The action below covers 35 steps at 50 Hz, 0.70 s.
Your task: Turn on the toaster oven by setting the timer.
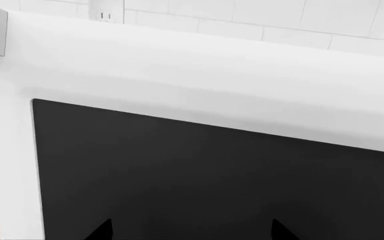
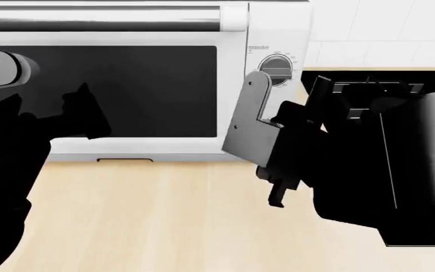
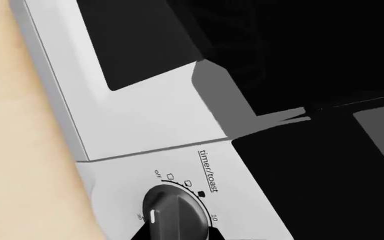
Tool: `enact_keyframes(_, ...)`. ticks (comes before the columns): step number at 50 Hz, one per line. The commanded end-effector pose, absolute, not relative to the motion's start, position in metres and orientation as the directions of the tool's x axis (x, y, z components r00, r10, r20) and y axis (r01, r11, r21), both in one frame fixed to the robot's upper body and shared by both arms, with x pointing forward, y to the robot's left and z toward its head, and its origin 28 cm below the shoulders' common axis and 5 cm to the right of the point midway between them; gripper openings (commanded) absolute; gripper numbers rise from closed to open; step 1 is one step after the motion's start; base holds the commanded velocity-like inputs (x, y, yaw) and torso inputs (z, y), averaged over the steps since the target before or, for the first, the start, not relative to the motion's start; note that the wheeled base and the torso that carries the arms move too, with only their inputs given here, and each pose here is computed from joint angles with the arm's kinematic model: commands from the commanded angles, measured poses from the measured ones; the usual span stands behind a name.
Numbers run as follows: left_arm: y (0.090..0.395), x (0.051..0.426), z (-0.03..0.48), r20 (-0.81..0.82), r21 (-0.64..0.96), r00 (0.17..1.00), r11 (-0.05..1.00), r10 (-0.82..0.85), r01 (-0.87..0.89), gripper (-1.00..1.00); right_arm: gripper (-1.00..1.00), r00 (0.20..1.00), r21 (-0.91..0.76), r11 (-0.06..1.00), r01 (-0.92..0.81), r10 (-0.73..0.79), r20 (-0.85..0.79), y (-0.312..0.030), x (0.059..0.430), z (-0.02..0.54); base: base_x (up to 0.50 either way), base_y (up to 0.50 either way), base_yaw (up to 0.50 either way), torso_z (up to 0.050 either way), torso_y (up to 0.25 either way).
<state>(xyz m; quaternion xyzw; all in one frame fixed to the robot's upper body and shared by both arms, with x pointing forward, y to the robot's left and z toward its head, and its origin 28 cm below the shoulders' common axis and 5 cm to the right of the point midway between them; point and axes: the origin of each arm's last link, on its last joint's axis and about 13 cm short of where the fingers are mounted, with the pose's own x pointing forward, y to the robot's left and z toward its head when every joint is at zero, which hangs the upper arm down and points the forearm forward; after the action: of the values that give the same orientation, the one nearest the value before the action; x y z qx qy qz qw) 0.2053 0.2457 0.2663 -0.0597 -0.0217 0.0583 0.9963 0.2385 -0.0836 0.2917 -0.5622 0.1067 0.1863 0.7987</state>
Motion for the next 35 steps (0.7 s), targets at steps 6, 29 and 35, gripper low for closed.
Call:
enact_keyframes(6,0.2464,0.2042,0.2658,0.033,-0.127,0.992,0.985,0.121,-0.116,1.00,-1.00,0.950,-0.841,0.447,-0.305,0.205,-0.236,-0.0806,0.2454,0.3029,0.00,0.00,0.01,0.000,0.000)
enact_keyframes(29,0.2456,0.2043,0.2652,0.030,-0.128,0.993,0.985,0.117,-0.112,1.00,-1.00,0.955,-0.766,0.574,-0.291,0.219,-0.199,-0.0863,0.2456,0.3064,0.00,0.00,0.01,0.000,0.000)
enact_keyframes(35,0.2454,0.2045,0.2652,0.030,-0.128,0.993,0.986,0.116,-0.111,1.00,-1.00,0.954,-0.742,0.602,-0.296,0.222,-0.201,-0.0886,0.2453,0.3071,0.00,0.00,0.00,0.000,0.000)
